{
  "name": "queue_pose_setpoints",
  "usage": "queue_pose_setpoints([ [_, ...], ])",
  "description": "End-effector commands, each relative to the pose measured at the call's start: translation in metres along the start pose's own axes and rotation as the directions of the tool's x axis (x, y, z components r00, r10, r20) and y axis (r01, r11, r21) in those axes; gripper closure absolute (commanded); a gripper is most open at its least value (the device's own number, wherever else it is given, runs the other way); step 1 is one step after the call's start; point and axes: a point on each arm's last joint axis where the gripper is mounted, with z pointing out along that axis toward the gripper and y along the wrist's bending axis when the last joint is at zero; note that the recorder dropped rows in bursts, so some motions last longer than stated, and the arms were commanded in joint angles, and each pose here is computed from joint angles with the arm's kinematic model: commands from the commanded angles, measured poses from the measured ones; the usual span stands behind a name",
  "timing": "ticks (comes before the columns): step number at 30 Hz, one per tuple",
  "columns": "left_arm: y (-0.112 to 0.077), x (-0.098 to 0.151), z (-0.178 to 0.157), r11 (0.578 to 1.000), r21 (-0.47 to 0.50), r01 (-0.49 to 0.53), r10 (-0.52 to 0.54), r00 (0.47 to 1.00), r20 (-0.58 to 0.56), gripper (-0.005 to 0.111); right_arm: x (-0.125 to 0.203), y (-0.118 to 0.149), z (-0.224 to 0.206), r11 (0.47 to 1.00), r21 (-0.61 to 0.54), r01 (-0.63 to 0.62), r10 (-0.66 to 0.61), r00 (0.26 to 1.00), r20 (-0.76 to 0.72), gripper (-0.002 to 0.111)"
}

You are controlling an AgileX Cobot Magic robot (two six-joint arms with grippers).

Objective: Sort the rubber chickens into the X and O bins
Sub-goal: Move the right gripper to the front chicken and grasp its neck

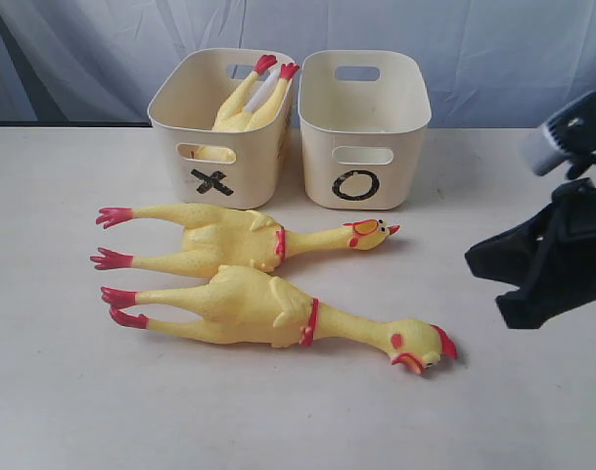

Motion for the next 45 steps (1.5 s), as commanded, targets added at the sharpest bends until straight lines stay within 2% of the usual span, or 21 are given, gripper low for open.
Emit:
queue_pose_setpoints([
  [1, -0.005, 0.006, -0.001, 0.999, 0.054, 0.006, -0.004, 0.999, -0.044, 0.107, -0.004, -0.003, 0.023, 0.992, 0.013, 0.127, -0.126, 0.989, -0.074, 0.108],
  [7, -0.01, 0.017, 0.004, 0.993, 0.111, 0.04, -0.033, 0.998, -0.061, 0.107, -0.007, -0.001, 0.05, 0.966, -0.016, 0.259, -0.258, 0.953, -0.158, 0.108],
  [10, -0.013, 0.019, 0.005, 0.988, 0.143, 0.054, -0.047, 0.997, -0.053, 0.107, -0.011, -0.001, 0.061, 0.961, -0.023, 0.277, -0.277, 0.947, -0.166, 0.108],
  [17, -0.013, 0.018, 0.006, 0.989, 0.136, 0.062, -0.057, 0.998, -0.04, 0.107, -0.018, 0.003, 0.088, 0.944, -0.067, 0.324, -0.331, 0.923, -0.198, 0.107],
  [21, -0.012, 0.018, 0.006, 0.99, 0.131, 0.059, -0.055, 0.998, -0.035, 0.107, -0.019, 0.007, 0.104, 0.936, -0.095, 0.339, -0.352, 0.911, -0.216, 0.089],
  [25, -0.012, 0.018, 0.006, 0.99, 0.129, 0.053, -0.049, 0.998, -0.036, 0.107, -0.016, 0.012, 0.118, 0.923, -0.131, 0.362, -0.384, 0.891, -0.242, 0.058],
  [27, -0.012, 0.018, 0.006, 0.99, 0.13, 0.053, -0.049, 0.998, -0.038, 0.107, -0.012, 0.014, 0.124, 0.896, -0.155, 0.416, -0.443, 0.858, -0.261, 0.051],
  [30, -0.012, 0.018, 0.006, 0.99, 0.131, 0.054, -0.049, 0.998, -0.04, 0.107, -0.008, 0.018, 0.132, 0.854, -0.177, 0.49, -0.521, 0.805, -0.284, 0.053],
  [34, -0.012, 0.018, 0.006, 0.99, 0.132, 0.054, -0.049, 0.998, -0.041, 0.107, -0.005, 0.018, 0.142, 0.833, -0.171, 0.526, -0.552, 0.781, -0.292, 0.054],
  [45, -0.012, 0.018, 0.004, 0.99, 0.131, 0.049, -0.045, 0.999, -0.03, 0.107, 0.005, 0.011, 0.164, 0.837, -0.15, 0.527, -0.546, 0.777, -0.315, 0.054],
])
